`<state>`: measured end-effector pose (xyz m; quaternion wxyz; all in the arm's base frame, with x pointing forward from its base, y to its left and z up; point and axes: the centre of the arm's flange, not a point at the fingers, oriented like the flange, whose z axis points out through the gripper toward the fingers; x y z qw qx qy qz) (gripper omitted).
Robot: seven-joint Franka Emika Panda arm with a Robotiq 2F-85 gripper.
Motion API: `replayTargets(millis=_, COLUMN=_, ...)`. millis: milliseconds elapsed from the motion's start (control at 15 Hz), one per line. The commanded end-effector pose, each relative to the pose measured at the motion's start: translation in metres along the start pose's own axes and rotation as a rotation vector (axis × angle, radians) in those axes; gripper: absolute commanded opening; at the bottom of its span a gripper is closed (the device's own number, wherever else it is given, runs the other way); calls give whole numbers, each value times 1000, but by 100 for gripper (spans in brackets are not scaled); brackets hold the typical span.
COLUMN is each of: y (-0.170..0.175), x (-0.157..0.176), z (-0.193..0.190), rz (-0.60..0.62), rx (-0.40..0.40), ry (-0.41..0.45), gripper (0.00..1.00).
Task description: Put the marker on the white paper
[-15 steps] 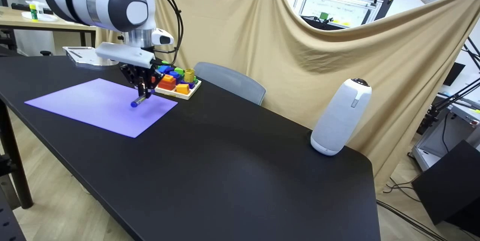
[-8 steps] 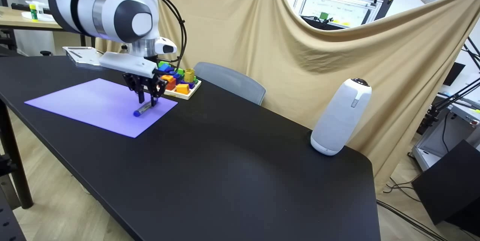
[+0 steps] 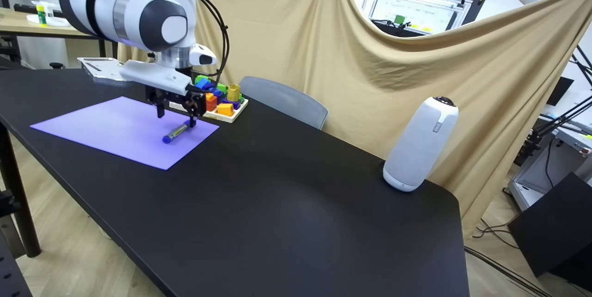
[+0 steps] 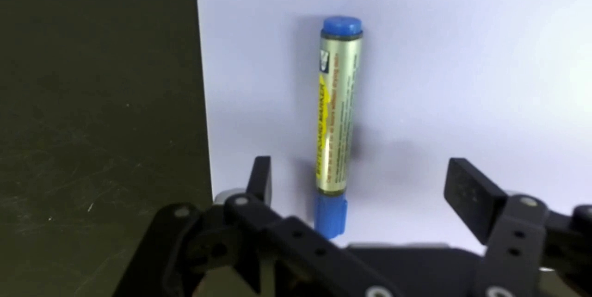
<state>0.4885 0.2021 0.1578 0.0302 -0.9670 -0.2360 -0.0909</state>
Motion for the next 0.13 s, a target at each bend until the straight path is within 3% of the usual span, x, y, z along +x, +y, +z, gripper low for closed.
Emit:
replayTargets(millis=0, y=-1, x=-8, z=-29, rz=-68, rx=-4, ry=-7, gripper=100)
replayTargets(millis=67, y=-2, x=-10, z=-36, rz=-102, rx=-10, ry=-18, gripper=100)
